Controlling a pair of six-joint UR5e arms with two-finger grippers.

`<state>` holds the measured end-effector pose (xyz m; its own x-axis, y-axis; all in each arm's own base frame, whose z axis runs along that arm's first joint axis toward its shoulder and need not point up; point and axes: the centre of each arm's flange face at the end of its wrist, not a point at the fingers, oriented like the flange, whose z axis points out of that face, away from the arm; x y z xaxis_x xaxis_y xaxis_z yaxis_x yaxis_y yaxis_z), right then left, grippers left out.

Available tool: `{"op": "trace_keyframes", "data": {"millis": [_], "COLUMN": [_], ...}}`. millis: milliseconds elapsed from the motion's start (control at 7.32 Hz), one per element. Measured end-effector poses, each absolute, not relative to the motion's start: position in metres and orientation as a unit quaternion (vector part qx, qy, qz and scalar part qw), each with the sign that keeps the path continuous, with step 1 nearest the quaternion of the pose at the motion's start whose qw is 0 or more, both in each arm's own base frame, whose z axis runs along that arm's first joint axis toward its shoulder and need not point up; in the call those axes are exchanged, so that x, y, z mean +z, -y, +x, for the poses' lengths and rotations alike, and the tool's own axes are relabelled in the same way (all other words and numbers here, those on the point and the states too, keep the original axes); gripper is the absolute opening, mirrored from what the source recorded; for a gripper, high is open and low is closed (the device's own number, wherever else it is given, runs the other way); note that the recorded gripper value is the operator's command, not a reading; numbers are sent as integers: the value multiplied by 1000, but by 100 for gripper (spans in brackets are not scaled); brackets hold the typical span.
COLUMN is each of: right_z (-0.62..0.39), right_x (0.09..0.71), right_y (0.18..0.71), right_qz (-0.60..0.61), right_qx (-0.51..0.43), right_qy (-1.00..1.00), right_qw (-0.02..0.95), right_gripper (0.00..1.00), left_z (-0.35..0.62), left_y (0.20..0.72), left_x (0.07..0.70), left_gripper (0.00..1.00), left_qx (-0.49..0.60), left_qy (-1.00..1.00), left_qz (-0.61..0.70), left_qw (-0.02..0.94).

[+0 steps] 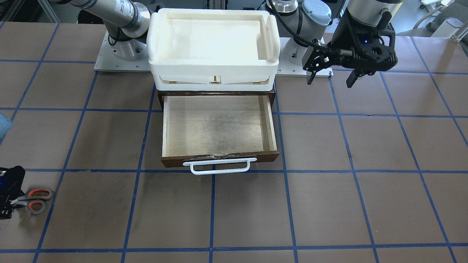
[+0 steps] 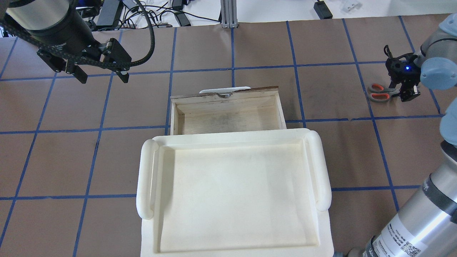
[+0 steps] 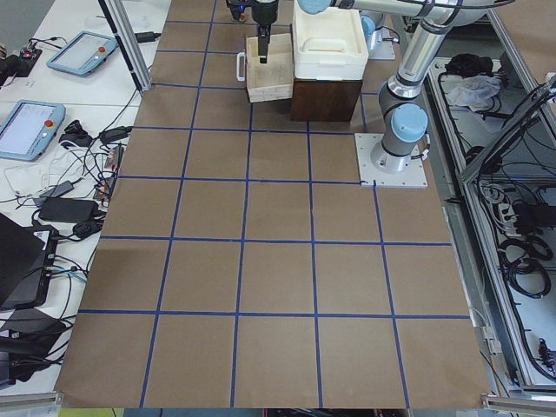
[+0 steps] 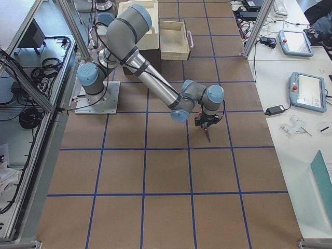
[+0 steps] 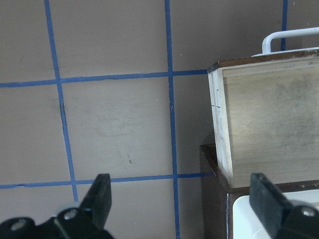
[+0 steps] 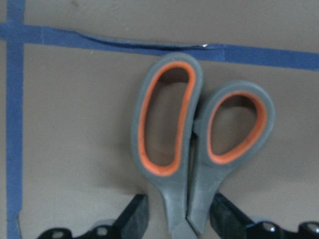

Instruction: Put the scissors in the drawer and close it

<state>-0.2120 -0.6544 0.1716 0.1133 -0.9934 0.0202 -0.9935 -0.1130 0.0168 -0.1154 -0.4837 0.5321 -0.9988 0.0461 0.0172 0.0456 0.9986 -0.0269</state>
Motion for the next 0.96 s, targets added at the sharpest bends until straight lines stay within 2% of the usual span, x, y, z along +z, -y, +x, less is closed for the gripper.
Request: {"op": "trace_keyframes", "data": {"millis": [410, 956], "right_z": [-214, -177], "right_x": [181, 264], "right_y": [652, 641], "right_qz": [748, 753], "right_qx": [-12, 14], "right_qy": [663, 658], "right_qw": [19, 13], "right_gripper": [0, 0], "left_z": [-116, -116], "left_y": [484, 483], "left_x": [531, 533], "left_gripper": [100, 100], "left_qx": [13, 14], "left_qy": [1000, 1000], "left_qz": [-24, -24], "left_qw": [9, 7]}}
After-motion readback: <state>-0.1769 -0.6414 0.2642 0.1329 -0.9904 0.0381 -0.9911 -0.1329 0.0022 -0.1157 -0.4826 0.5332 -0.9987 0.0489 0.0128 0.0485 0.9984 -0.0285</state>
